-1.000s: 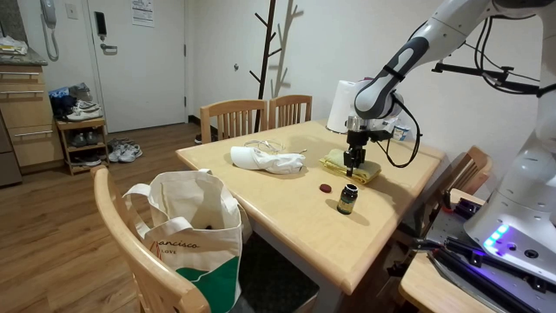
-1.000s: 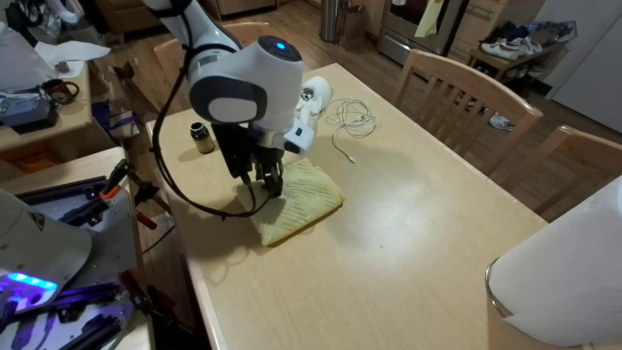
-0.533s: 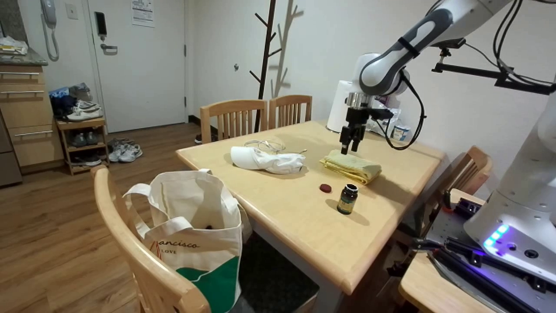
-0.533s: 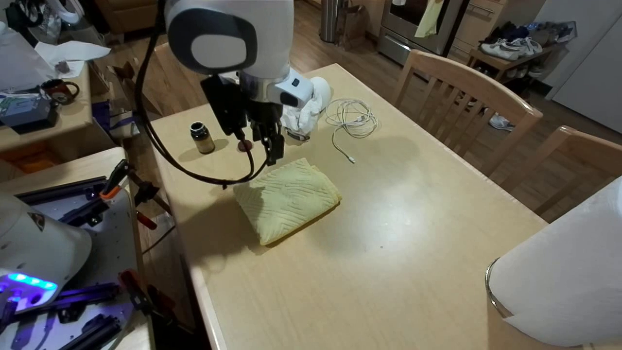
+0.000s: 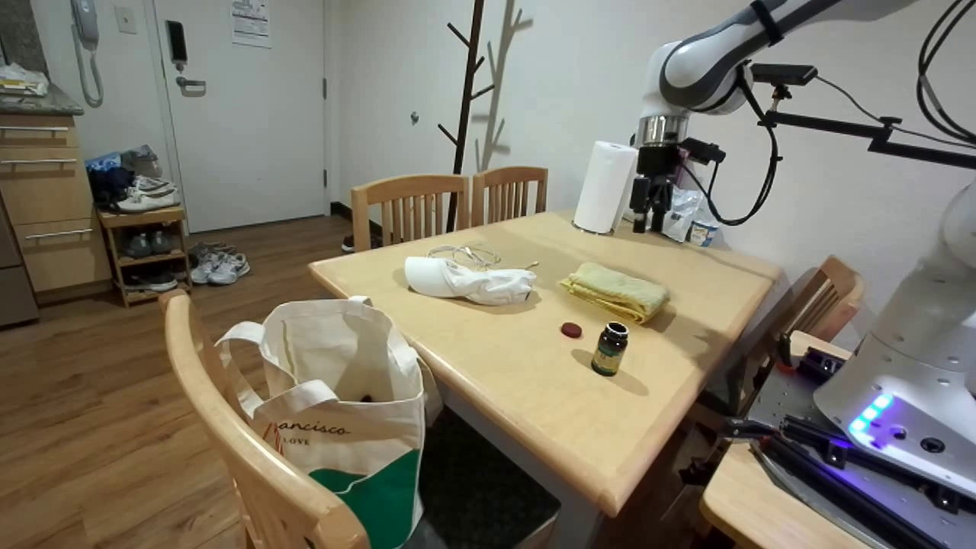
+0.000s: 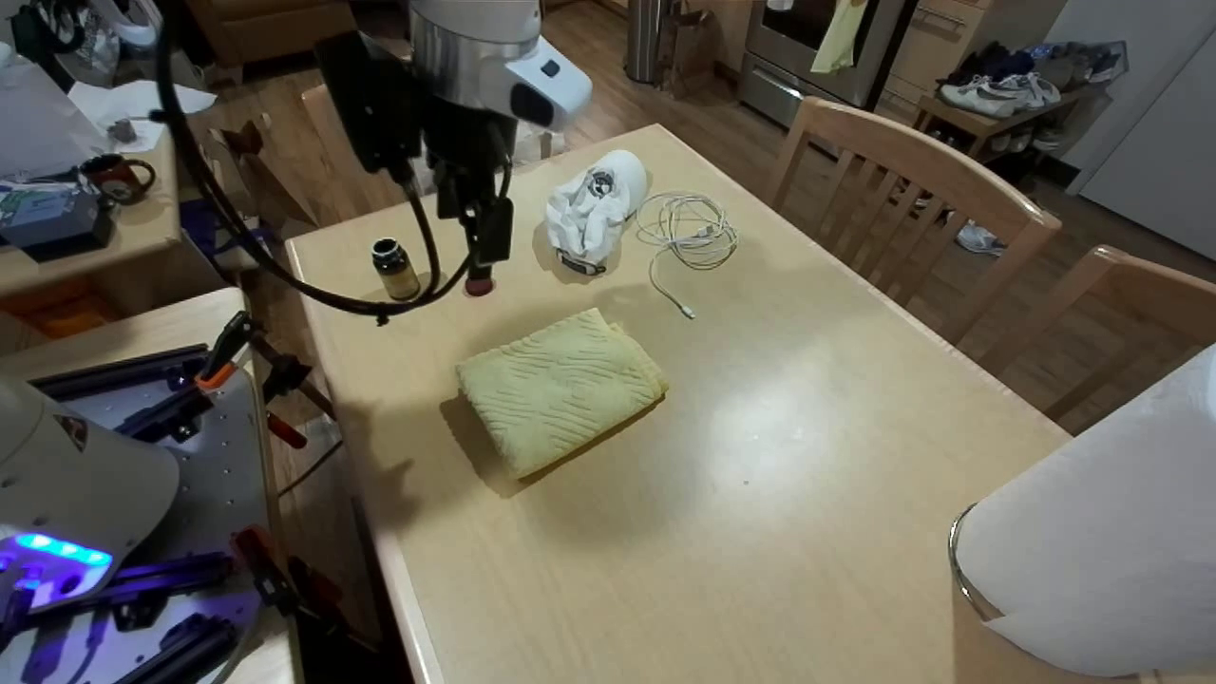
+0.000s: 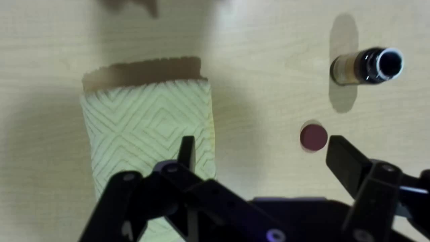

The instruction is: Use the yellow towel to wipe the table

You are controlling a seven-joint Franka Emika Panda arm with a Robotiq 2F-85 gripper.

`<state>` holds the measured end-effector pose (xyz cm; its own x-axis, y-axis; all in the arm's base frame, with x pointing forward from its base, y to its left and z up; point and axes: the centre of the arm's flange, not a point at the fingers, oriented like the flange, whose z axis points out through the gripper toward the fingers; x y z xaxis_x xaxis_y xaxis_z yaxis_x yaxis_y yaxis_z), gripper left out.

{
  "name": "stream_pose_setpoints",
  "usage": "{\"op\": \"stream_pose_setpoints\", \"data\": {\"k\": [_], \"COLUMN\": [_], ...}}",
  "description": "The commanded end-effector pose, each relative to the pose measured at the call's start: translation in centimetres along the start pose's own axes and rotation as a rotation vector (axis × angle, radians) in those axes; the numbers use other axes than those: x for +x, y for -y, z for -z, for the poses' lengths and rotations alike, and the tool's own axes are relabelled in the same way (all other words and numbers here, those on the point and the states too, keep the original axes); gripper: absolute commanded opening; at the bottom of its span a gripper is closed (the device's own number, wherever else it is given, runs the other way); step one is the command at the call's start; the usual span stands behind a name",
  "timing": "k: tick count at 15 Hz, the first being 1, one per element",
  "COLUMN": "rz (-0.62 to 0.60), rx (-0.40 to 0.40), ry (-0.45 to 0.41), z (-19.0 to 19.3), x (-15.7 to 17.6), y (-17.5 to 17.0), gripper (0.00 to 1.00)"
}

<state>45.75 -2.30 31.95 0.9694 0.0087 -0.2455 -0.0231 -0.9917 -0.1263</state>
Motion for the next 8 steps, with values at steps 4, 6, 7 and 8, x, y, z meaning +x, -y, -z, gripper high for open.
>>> {"op": "stream_pose_setpoints", "data": {"k": [4,6,7,8], "rz": [0.031,0.032,0.032,0.032], "rx": [0.013,0.013,0.013,0.013], "ry": [0.039,0.042,0.042,0.042], "z": [0.33,0.23,0.21,0.2], "x": [-0.97,-1.02,-1.03,-1.04], "y": [-0.03,-0.03,-0.03,-0.03], "gripper": [1.0,1.0,1.0,1.0]}}
